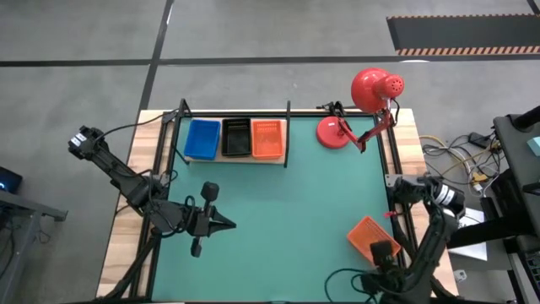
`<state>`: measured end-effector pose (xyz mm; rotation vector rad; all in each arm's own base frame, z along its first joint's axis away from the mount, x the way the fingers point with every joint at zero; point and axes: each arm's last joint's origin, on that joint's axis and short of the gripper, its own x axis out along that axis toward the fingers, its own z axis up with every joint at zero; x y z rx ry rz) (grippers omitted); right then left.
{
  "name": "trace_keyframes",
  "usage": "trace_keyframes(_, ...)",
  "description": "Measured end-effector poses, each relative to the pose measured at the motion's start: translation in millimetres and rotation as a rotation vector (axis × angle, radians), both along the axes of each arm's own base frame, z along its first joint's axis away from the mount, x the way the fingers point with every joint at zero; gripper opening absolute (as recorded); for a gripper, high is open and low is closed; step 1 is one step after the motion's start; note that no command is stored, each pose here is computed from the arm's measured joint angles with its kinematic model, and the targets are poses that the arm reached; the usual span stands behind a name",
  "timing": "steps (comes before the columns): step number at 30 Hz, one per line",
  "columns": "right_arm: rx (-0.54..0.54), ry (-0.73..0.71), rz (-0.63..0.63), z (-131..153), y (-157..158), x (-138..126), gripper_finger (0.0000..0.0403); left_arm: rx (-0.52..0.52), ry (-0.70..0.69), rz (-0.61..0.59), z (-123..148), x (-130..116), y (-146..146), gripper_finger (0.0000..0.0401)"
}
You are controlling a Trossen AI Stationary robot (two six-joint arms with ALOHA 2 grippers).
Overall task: Stack baskets on shelf by color
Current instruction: Stack the orange bin on top of the orange bins on the shelf
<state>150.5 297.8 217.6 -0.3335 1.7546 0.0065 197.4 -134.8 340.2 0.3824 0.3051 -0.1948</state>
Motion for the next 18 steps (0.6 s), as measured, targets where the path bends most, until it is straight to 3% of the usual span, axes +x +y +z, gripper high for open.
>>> trace_keyframes(11,-0.061,0.016,-0.002,-20,-4,-15,0.0159,0.041,-0.012,0.007,0,0,1,0.0000)
trace_keyframes(18,0.003,0.009,0.056,-45,-7,-12,0.0133,0.046,-0.018,0.007,1,1,1,0.0000)
